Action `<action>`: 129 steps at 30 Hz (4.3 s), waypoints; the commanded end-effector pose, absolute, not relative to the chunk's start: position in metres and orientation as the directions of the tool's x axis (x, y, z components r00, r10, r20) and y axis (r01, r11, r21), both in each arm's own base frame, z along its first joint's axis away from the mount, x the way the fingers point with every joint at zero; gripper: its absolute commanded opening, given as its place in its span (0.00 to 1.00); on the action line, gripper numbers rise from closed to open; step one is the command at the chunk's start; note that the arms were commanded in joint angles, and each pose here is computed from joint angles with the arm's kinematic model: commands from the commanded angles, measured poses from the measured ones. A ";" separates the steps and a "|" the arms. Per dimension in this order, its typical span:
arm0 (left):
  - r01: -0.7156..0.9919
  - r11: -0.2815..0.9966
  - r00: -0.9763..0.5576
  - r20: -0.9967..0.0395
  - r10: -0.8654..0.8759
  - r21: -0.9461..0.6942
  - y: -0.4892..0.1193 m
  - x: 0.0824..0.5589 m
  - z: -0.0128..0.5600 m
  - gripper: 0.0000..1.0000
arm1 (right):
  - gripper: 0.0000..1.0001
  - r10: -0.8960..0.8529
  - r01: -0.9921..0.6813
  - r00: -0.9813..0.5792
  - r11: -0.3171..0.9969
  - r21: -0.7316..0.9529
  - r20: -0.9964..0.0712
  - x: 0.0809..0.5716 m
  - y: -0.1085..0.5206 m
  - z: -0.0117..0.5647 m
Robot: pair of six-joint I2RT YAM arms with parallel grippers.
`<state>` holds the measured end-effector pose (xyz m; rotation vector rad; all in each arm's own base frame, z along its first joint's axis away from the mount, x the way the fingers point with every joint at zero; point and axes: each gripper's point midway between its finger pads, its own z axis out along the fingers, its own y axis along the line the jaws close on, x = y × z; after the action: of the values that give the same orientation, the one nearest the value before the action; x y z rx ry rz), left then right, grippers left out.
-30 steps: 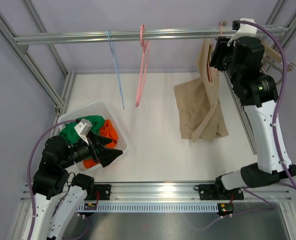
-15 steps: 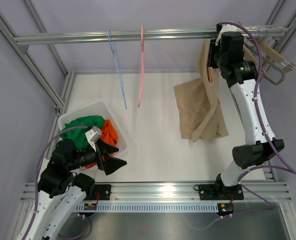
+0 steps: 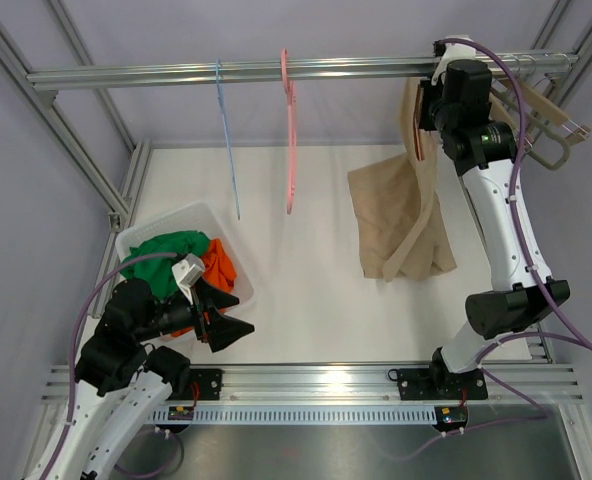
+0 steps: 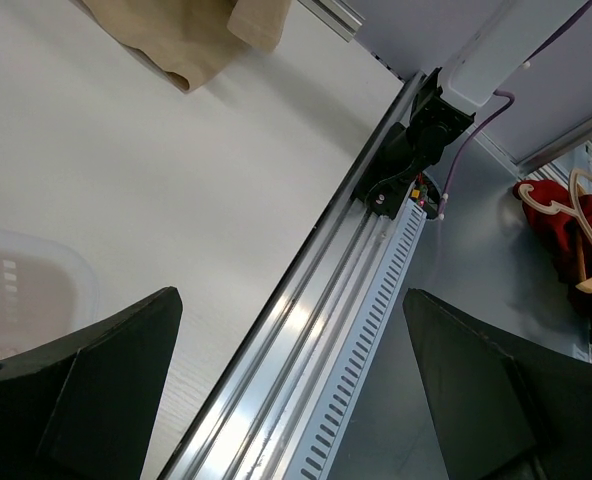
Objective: Remove the t-shirt from the hanger
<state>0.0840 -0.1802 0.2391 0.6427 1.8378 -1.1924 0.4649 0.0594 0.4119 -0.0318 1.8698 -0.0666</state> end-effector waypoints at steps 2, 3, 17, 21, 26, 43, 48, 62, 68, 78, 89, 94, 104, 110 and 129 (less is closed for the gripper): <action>0.790 0.395 -0.499 -0.866 -0.033 -0.470 -0.184 0.086 0.249 0.99 | 0.00 0.000 -0.075 -0.043 0.997 0.004 -0.999 0.437 0.069 0.499; 0.791 0.393 -0.496 -0.867 -0.033 -0.468 -0.184 0.086 0.250 0.99 | 0.00 0.005 -0.087 -0.043 0.996 0.009 -0.999 0.435 0.071 0.496; 0.813 0.339 -0.476 -0.876 -0.081 -0.473 -0.196 0.096 0.292 0.99 | 0.00 0.161 -0.128 -0.094 0.977 0.173 -0.982 0.388 0.091 0.420; 0.825 0.352 -0.432 -0.895 -0.113 -0.442 -0.202 0.103 0.311 0.99 | 0.00 0.248 -0.123 -0.105 0.958 0.260 -0.963 0.349 0.109 0.398; 0.817 0.353 -0.451 -0.887 -0.100 -0.455 -0.240 0.102 0.318 0.99 | 0.00 0.406 -0.119 -0.079 0.903 0.413 -0.911 0.316 0.121 0.396; 0.844 0.494 -0.274 -0.960 0.057 -0.211 -0.413 0.089 0.322 0.99 | 0.00 0.598 -0.395 -0.002 0.736 0.550 -0.802 0.239 0.127 0.503; 0.839 0.510 -0.257 -0.964 0.065 -0.190 -0.436 0.094 0.314 0.98 | 0.00 0.602 -0.448 0.010 0.717 0.535 -0.798 0.221 0.125 0.520; 0.888 0.408 -0.296 -0.943 0.153 -0.213 -0.414 0.044 0.273 0.00 | 0.00 0.589 -0.388 0.154 0.775 0.499 -0.793 0.261 0.121 0.538; 0.860 0.408 -0.425 -0.871 0.244 -0.306 -0.395 0.020 0.200 0.00 | 0.00 0.653 -0.388 0.249 0.744 0.544 -0.715 0.300 0.131 0.581; 0.891 0.361 -0.409 -0.834 0.370 -0.277 -0.395 -0.005 0.154 0.00 | 0.00 0.668 -0.436 0.203 0.716 0.545 -0.716 0.301 0.124 0.619; 0.922 0.347 -0.310 -0.869 0.385 -0.175 -0.407 -0.022 0.182 0.00 | 0.00 0.713 -0.472 0.041 0.631 0.616 -0.700 0.298 0.142 0.545; 0.879 0.467 -0.296 -0.881 0.369 -0.099 -0.381 0.007 0.178 0.00 | 0.00 0.728 -0.600 -0.012 0.543 0.587 -0.686 0.244 0.147 0.567; 0.836 0.548 -0.073 -0.988 0.139 0.015 -0.347 0.054 0.290 0.00 | 0.00 0.545 -0.774 -0.281 0.358 0.523 -0.790 0.133 0.174 0.521; 0.834 0.551 0.089 -0.993 -0.076 0.033 -0.340 0.074 0.398 0.00 | 0.00 0.441 -0.839 -0.312 0.288 0.462 -0.842 0.067 0.169 0.510; 0.949 0.314 0.089 -0.947 -0.307 -0.013 -0.438 0.108 0.455 0.74 | 0.00 0.453 -0.946 -0.277 0.027 0.323 -0.848 -0.051 0.147 0.544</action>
<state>0.1287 -0.4264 0.3926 0.7973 1.2658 -0.8921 -0.0302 0.1478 0.5354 -0.5512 1.1806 1.4880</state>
